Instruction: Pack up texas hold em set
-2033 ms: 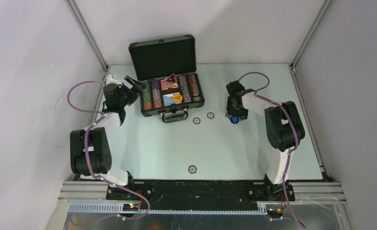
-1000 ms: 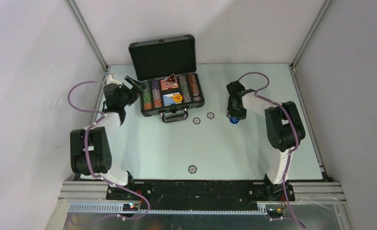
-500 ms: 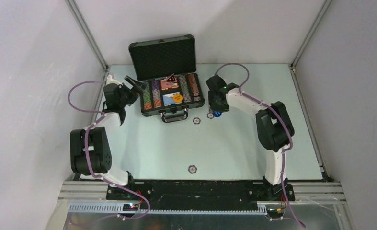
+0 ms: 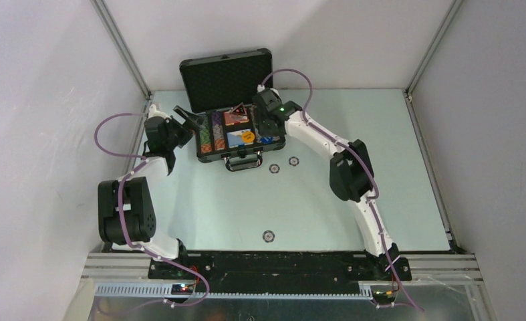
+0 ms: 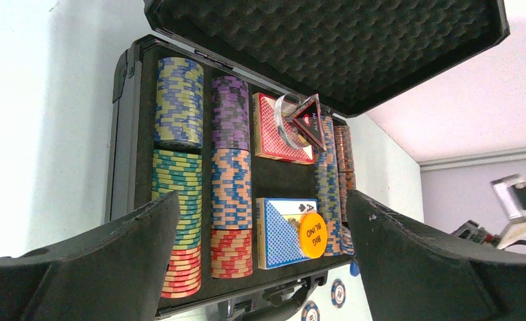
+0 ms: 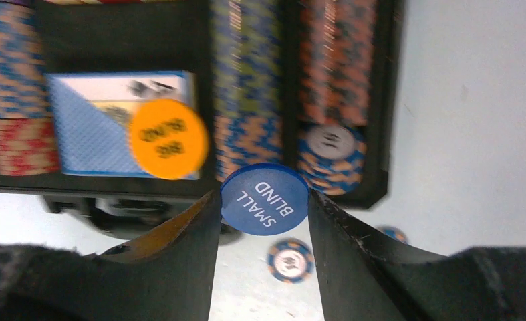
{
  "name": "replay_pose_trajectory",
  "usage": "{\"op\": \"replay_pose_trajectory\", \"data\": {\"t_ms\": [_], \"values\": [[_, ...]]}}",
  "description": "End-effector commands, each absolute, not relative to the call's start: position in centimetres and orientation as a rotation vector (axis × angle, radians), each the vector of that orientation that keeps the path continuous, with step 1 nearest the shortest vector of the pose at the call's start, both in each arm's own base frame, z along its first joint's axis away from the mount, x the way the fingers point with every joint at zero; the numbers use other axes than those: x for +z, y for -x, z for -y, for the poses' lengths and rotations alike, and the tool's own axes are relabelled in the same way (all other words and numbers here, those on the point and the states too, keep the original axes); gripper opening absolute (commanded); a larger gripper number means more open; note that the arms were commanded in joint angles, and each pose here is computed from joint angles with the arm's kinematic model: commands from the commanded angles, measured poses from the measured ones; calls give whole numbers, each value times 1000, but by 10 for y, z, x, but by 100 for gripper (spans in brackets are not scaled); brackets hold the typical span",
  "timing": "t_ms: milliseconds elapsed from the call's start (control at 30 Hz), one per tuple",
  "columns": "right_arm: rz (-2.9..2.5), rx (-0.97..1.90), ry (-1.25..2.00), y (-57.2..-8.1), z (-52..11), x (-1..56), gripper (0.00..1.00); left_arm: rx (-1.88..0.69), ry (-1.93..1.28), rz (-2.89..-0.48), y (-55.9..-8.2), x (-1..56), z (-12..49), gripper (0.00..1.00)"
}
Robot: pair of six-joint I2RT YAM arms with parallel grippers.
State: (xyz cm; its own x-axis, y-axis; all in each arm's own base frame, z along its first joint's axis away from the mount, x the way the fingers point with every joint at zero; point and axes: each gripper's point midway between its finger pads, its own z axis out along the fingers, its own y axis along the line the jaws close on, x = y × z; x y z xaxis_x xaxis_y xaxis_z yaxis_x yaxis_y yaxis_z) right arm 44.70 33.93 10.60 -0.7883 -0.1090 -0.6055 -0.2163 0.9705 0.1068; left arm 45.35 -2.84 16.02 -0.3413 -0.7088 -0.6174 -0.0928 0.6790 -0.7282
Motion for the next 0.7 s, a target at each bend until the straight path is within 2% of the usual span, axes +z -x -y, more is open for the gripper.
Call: {"op": "replay_pose_trajectory", "data": {"t_ms": [0,233,433,667], "values": [[-2419,310,295,-456,-376,125,55,-744,609,-1791,-459,175,27,98],[-2327,445,372,-466,-423,131,54,-744,611,-1791,-459,175,26,98],[-2301,487,386,-473,-437,126,54,-745,612,-1792,-459,174,26,98],[-2277,488,416,-470,-441,130,65,-745,612,-1791,-459,175,26,98]]}}
